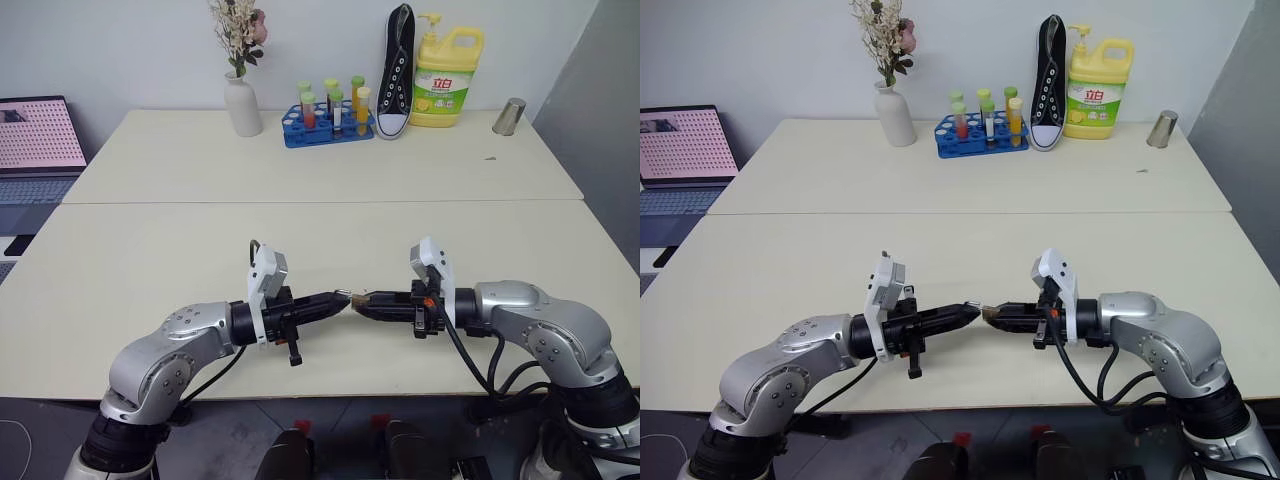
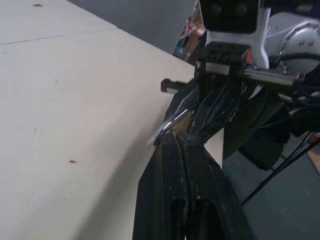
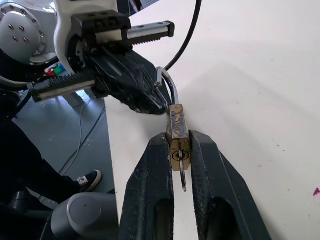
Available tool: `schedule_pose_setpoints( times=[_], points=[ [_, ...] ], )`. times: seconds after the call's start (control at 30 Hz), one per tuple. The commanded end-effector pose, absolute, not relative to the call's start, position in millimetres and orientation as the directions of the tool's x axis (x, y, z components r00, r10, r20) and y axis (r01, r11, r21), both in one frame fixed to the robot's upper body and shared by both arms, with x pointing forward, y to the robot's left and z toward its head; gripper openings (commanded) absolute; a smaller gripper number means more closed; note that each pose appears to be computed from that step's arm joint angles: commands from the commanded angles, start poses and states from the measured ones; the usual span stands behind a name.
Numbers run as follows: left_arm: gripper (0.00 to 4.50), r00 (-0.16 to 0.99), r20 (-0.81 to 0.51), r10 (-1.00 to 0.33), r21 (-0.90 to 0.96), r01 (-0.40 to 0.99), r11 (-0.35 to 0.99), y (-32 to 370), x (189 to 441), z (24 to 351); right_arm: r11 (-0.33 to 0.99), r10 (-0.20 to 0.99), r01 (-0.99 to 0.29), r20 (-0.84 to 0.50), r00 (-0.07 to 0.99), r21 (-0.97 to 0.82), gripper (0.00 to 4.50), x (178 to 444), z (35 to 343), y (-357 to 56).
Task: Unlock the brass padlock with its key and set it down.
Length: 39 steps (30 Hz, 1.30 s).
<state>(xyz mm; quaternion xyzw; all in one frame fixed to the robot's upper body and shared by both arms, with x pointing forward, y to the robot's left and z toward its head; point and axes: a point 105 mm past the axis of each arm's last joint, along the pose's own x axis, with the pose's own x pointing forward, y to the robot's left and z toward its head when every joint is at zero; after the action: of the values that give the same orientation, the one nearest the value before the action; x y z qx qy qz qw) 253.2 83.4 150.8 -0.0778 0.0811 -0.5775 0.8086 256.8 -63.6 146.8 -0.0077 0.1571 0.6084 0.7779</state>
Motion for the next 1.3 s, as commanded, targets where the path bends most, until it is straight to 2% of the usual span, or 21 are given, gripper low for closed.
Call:
schedule_pose_setpoints(
  times=[0.03,0.23,0.3,0.4,0.47,0.53,0.63,0.77,0.87,1.0,1.07,1.27,1.3],
  points=[
    [0.00,0.325,-0.011,-0.946,-0.185,0.929,0.322,84,253,164,0.225,0.956,-0.962,-0.223,0.188,0.152,0.11,253,155,-60],
    [0.00,0.322,-0.017,-0.947,-0.180,0.930,0.319,83,252,163,0.226,0.956,-0.962,-0.224,0.188,0.154,0.11,253,155,-60],
    [0.00,0.308,-0.038,-0.951,-0.128,0.942,0.310,84,248,162,0.227,0.955,-0.961,-0.227,0.189,0.155,0.11,253,155,-61],
    [0.00,0.345,-0.132,-0.929,0.076,0.938,0.338,96,247,154,0.232,0.953,-0.957,-0.235,0.188,0.173,0.11,254,153,-62],
    [0.00,0.330,-0.154,-0.932,0.194,0.935,0.299,101,242,152,0.233,0.952,-0.955,-0.244,0.185,0.182,0.11,254,152,-63],
    [0.00,0.354,-0.256,-0.899,0.433,0.874,0.220,115,242,136,0.247,0.948,-0.946,-0.254,0.191,0.211,0.11,257,149,-63],
    [0.55,0.382,-0.291,-0.877,0.563,0.810,0.166,132,244,120,0.261,0.939,-0.930,-0.290,0.183,0.257,0.11,260,141,-61],
    [1.81,0.383,-0.238,-0.893,0.583,0.792,0.184,134,242,121,0.251,0.933,-0.908,-0.334,0.135,0.336,0.11,267,128,-52],
    [2.79,0.430,-0.228,-0.874,0.603,0.767,0.220,141,242,120,0.277,0.919,-0.873,-0.377,0.118,0.401,0.11,282,113,-40],
    [4.05,0.439,-0.219,-0.872,0.615,0.756,0.226,139,238,121,0.298,0.901,-0.853,-0.420,0.104,0.429,0.11,295,100,-30],
    [4.50,0.449,-0.216,-0.867,0.611,0.755,0.239,139,237,121,0.315,0.896,-0.839,-0.431,0.108,0.444,0.11,302,96,-29],
    [4.50,0.484,-0.229,-0.845,0.566,0.772,0.289,145,238,117,0.362,0.888,-0.802,-0.438,0.142,0.475,0.11,320,95,-32],
    [4.50,0.505,-0.221,-0.834,0.521,0.784,0.337,147,241,117,0.365,0.885,-0.808,-0.442,0.146,0.463,0.46,320,97,-38]
  ],
)
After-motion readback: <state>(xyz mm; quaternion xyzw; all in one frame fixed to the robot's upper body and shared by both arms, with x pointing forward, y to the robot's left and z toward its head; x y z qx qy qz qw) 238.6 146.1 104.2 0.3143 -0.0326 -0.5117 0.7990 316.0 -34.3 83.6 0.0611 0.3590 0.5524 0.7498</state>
